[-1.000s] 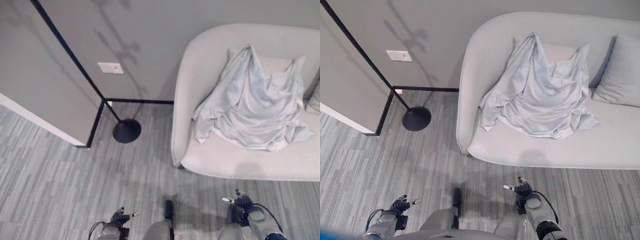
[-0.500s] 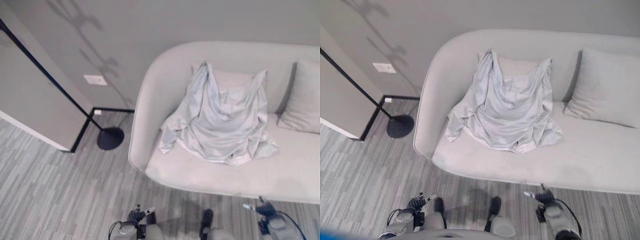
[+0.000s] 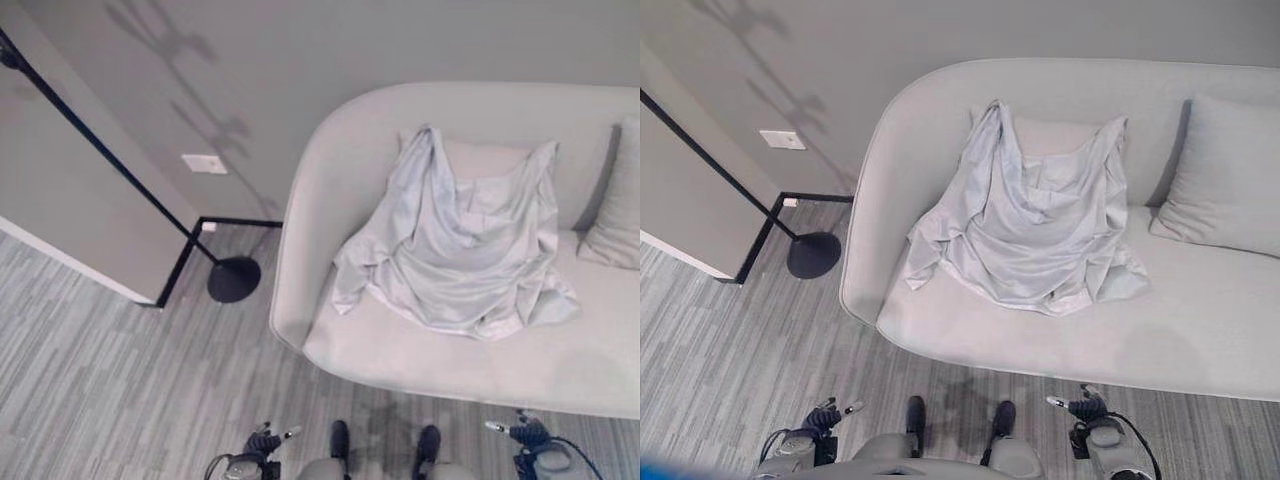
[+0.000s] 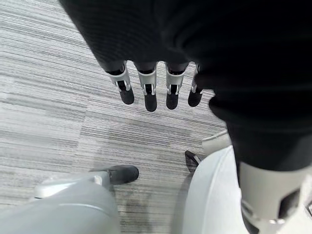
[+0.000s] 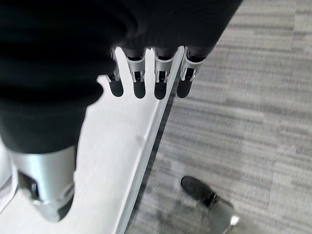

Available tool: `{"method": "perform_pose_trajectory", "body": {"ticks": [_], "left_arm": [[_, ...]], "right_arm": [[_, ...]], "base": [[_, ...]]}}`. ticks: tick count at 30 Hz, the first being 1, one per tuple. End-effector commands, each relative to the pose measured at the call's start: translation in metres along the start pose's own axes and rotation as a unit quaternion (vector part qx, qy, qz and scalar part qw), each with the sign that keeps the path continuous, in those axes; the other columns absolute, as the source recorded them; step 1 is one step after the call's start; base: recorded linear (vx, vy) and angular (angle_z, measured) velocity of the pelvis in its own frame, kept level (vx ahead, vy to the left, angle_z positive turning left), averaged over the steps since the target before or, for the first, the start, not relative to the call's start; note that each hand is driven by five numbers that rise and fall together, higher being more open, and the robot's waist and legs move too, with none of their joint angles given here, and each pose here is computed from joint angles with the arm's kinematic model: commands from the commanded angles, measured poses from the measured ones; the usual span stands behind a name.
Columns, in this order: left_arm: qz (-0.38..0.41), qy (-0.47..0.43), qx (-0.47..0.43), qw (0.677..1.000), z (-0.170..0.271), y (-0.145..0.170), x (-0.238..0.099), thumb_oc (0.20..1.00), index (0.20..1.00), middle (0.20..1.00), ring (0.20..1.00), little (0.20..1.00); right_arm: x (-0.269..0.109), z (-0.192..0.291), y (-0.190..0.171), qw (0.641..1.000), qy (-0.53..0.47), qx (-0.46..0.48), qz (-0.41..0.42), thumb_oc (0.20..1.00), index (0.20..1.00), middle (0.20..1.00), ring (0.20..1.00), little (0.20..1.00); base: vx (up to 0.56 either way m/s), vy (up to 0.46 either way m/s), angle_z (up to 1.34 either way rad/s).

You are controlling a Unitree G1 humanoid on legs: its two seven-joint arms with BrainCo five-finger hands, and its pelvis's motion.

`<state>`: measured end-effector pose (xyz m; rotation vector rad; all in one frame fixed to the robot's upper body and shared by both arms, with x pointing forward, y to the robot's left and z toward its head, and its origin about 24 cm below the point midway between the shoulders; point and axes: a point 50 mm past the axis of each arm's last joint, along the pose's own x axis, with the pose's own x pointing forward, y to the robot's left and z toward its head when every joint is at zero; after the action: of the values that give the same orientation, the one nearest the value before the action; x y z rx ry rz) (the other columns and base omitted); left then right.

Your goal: Hang the clothes on the sofa on the clothes rack.

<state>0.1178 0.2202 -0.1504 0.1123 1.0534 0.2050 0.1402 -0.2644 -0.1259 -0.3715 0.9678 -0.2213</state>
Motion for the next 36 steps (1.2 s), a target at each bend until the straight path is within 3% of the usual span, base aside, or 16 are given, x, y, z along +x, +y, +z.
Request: {"method": "perform_pose_trajectory", "body": {"ticks": [1,14,29,36], "left_arm": [[0.014,-0.021,0.042,0.999,0.017,0.011,0.005,1.0,1.0,1.0,1.0,1.0],[0.037,-0.034,0.059,0.997,0.03,0.033,0.006,1.0,1.0,1.0,1.0,1.0],[0.042,-0.032,0.045,0.998,0.029,0.029,0.006,1.0,1.0,1.0,1.0,1.0],[0.022,-0.076,0.01,0.997,0.048,0.017,0.006,1.0,1.0,1.0,1.0,1.0]], "right_arm": [[0.003,0.019,0.005,0.999,-0.033,0.007,0.008,1.0,1.0,1.0,1.0,1.0],[0.004,0.041,0.013,0.997,-0.067,0.008,0.022,1.0,1.0,1.0,1.0,1.0],[0.005,0.026,0.007,0.999,-0.033,-0.01,0.017,1.0,1.0,1.0,1.0,1.0],[0.004,0.015,-0.02,0.999,-0.027,0.002,-0.023,1.0,1.0,1.0,1.0,1.0]], "base": [[0.06,0.081,-0.17],[0.03,0.054,-0.15],[0.11,-0.398,0.07],[0.08,-0.372,0.03]]}}
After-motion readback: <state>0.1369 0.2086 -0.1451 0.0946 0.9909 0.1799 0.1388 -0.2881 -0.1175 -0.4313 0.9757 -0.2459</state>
